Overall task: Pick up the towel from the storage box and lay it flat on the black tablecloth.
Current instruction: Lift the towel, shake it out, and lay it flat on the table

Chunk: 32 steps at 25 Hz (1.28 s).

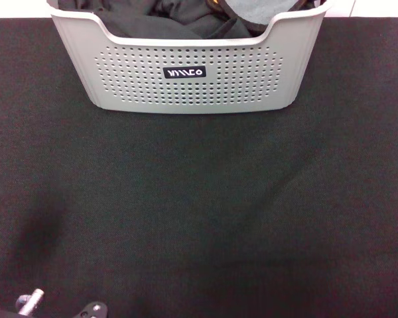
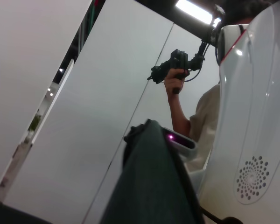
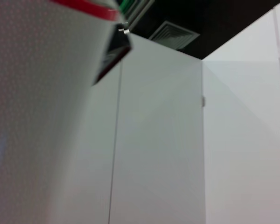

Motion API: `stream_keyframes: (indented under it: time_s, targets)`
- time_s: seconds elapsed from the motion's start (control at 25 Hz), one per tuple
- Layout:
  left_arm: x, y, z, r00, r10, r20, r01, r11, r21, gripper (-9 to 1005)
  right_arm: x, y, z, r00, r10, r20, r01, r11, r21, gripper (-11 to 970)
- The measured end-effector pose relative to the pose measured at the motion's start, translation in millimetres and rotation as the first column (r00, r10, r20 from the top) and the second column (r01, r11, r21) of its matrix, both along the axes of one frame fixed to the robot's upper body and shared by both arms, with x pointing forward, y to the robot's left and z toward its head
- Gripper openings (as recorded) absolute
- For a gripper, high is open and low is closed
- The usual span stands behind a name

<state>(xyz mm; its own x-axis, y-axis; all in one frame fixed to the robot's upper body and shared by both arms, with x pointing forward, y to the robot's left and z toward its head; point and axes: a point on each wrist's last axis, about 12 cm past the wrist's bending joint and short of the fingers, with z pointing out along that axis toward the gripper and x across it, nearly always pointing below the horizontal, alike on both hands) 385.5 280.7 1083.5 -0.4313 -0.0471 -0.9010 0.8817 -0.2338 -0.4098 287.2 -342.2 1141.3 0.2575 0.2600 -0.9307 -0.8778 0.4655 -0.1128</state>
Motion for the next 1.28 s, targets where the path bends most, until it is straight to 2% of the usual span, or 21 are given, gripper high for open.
stream_keyframes:
  time_s: [0.2, 0.28, 0.32, 0.36, 0.44, 0.48, 0.64, 0.96, 1.16, 1.2, 1.28]
  targets:
    - [5.4, -1.9, -5.6, 0.999, 0.001, -0.044, -0.001, 1.0, 0.012, 9, 26.6, -4.8, -11.1, 0.999, 0.017, -0.04, -0.015, 0.999, 0.035, 11]
    - [12.7, -2.4, -10.6, 0.997, 0.019, -0.073, -0.018, 1.0, 0.019, 9, 41.6, -5.0, -15.9, 0.997, 0.032, -0.072, -0.029, 0.999, 0.04, 11]
    - [16.3, -2.7, -13.4, 0.996, 0.034, -0.084, -0.032, 0.999, 0.022, 9, 58.7, -3.7, -22.3, 0.993, 0.052, -0.11, -0.048, 0.998, 0.04, 11]
    - [21.6, -3.8, -16.2, 0.995, 0.052, -0.089, -0.051, 0.998, 0.023, 9, 58.7, -3.7, -22.3, 0.993, 0.052, -0.11, -0.048, 0.998, 0.04, 11]
    - [21.6, -3.8, -16.2, 0.995, 0.052, -0.089, -0.051, 0.998, 0.023, 9, 75.2, 0.0, -28.2, 0.988, 0.072, -0.139, -0.066, 0.997, 0.045, 11]
    - [35.2, -8.3, -22.4, 0.992, 0.091, -0.085, -0.088, 0.995, 0.045, 9, 84.1, 2.5, -31.4, 0.984, 0.08, -0.156, -0.074, 0.996, 0.046, 11]
    - [51.8, -15.0, -28.1, 0.985, 0.155, -0.079, -0.146, 0.983, 0.113, 9, 112.7, 12.0, -43.3, 0.97, 0.078, -0.231, -0.075, 0.997, 0.02, 11]
    - [83.6, -23.9, -28.2, 0.958, 0.286, -0.016, -0.28, 0.946, 0.161, 9, 143.7, 23.7, -52.1, 0.96, 0.011, -0.279, -0.027, 0.998, -0.056, 11]
    - [101.4, -38.7, -35.6, 0.936, 0.351, 0.018, -0.346, 0.911, 0.225, 10, 157.0, 31.6, -58.2, 0.951, -0.025, -0.309, -0.005, 0.995, -0.097, 11]
    - [103.9, -42.1, -37.2, 0.933, 0.359, 0.023, -0.354, 0.905, 0.235, 10, 168.9, 40.4, -63.8, 0.943, -0.055, -0.327, 0.011, 0.991, -0.135, 11]
    - [110.5, -50.0, -40.3, 0.925, 0.378, 0.044, -0.376, 0.889, 0.261, 10, 173.6, 44.1, -65.5, 0.942, -0.067, -0.329, 0.019, 0.989, -0.146, 11]
